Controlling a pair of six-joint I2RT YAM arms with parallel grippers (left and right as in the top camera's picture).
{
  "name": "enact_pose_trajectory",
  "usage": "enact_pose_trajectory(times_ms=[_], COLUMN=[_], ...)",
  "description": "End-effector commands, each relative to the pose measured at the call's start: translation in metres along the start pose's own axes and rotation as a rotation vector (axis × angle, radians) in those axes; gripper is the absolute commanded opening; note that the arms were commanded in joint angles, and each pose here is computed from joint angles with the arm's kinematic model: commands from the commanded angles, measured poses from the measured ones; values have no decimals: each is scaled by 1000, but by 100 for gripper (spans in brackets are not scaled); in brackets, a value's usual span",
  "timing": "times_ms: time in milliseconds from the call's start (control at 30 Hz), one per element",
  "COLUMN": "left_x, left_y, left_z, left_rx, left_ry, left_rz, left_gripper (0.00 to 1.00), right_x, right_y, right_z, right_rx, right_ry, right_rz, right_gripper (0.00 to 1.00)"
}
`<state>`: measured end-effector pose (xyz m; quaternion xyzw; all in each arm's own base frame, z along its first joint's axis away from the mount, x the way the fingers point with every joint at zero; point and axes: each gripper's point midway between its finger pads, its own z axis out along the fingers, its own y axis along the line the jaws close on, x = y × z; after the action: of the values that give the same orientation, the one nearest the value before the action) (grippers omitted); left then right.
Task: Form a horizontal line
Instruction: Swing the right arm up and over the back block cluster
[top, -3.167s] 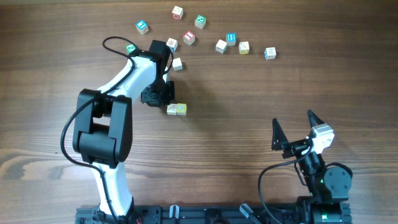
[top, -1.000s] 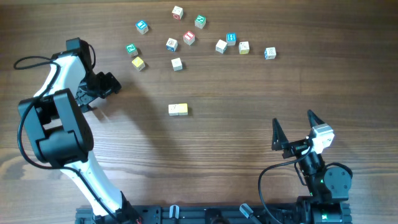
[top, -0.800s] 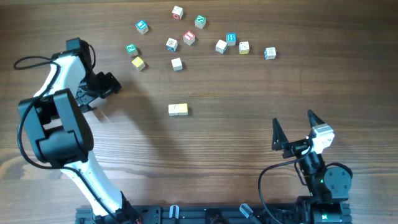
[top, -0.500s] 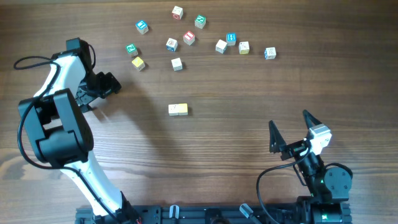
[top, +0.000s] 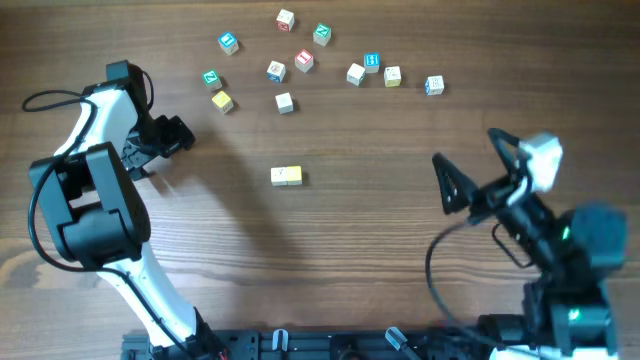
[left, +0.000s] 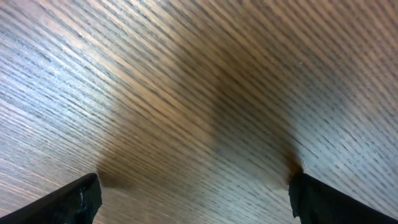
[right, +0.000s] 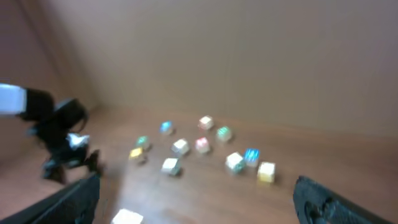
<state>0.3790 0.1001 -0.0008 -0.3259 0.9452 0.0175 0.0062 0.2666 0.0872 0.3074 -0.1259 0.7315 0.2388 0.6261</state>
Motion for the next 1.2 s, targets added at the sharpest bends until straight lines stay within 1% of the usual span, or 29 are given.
enact_pose_trajectory(times_ms=[0, 67, 100, 167, 233, 267, 367, 400, 500, 633, 833, 933, 1000, 1100, 1167], left_x=[-2, -2, -2, -2, -2, -2, -2, -2, -2, -2, -2, -2, -2, -2, -2], left_y=[-1, -1, -1, -1, -1, -1, -1, -1, -1, -1, -1, -1, -1, -1, -1], left_z=[4, 4, 4, 4, 4, 4, 4, 4, 4, 4, 4, 4, 4, 4, 4], left_rx=[2, 2, 1, 2, 1, 2, 2, 2, 1, 2, 2, 2, 2, 2, 2], left_ry=[5, 5, 5, 5, 5, 5, 5, 5, 5, 5, 5, 5, 5, 5, 5], left_rz=[-1, -1, -1, -1, -1, -1, -1, -1, -1, -1, -1, -1, -1, -1, -1], left_gripper=[100, 100, 100, 100, 100, 100, 100, 100, 100, 100, 100, 100, 100, 100, 100], right_x=[-46, -73, -93, -119, -128, -128, -106, -83, -56, -40, -41, -34, -29, -6, 16], right_y=[19, 16, 14, 10, 4, -2, -22, -36, -49, -58, -67, -85, -89, -112, -117], right_z=[16, 28, 34, 45, 55, 63, 81, 91, 106, 118, 124, 120, 119, 126, 140], right_rx=[-118, -103, -99, -87, -80, -74, -22, 11, 23, 55, 83, 197, 221, 329, 335], right_ry=[101, 203, 244, 307, 362, 422, 526, 604, 686, 724, 701, 718, 736, 793, 846], right_rz=[64, 121, 131, 131, 146, 165, 222, 263, 321, 418, 391, 381, 380, 384, 386], right_gripper=[100, 100, 100, 100, 100, 100, 100, 100, 100, 100, 100, 100, 100, 97, 95])
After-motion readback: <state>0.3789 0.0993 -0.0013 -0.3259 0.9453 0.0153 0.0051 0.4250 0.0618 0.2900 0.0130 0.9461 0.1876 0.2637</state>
